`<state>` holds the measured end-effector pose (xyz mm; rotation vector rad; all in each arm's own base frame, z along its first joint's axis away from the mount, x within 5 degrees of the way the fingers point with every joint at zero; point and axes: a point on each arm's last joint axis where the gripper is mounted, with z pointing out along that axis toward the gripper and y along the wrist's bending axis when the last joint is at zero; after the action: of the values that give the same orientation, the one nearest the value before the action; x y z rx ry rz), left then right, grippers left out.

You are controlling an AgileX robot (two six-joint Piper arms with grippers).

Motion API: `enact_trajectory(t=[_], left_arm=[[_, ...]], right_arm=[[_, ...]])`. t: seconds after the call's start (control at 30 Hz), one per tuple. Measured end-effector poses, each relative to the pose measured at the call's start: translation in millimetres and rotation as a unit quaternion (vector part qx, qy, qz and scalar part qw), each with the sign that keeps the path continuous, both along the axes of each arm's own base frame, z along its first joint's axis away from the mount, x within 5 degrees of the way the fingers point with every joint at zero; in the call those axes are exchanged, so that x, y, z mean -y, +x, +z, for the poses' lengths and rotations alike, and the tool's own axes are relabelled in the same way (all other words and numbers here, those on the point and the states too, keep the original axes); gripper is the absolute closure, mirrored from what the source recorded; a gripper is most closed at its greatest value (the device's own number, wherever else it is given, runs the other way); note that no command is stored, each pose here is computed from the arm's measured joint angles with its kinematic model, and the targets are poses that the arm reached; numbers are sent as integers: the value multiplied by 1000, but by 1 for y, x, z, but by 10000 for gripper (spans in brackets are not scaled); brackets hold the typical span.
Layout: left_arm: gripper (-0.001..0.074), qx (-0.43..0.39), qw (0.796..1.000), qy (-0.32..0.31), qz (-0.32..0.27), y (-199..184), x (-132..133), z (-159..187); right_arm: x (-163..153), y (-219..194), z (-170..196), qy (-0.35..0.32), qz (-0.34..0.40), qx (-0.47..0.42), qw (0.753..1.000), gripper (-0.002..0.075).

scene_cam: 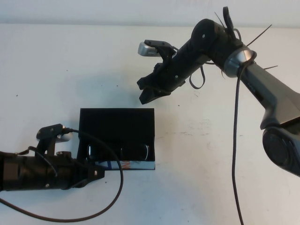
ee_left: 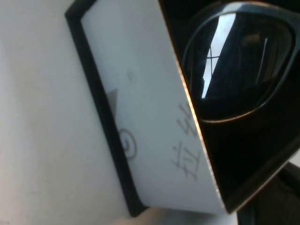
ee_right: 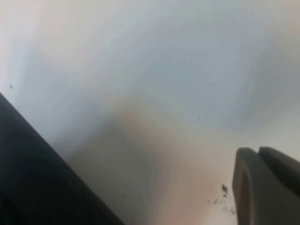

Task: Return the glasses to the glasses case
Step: Close the glasses case

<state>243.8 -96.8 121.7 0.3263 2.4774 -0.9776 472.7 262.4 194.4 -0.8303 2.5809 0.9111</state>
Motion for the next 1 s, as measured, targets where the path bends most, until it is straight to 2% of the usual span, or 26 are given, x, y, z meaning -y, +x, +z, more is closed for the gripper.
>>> enact_trajectory(t=[0.23, 0.5, 0.73, 1.0], left_arm=[[738, 0, 1000, 0, 0, 0, 0, 0], [738, 0, 1000, 0, 0, 0, 0, 0], [738, 0, 1000, 2, 1, 0, 0, 0], [738, 3, 1000, 3, 0, 0, 0, 0]], right_arm=[[-5, -4, -7, -3, -3, -17, 1000, 737], [-31, -22, -16, -11, 26, -31, 999, 737], [-37, -31, 3, -5, 28, -22, 999, 737], [-41, -60, 19, -15, 55, -35, 998, 737]])
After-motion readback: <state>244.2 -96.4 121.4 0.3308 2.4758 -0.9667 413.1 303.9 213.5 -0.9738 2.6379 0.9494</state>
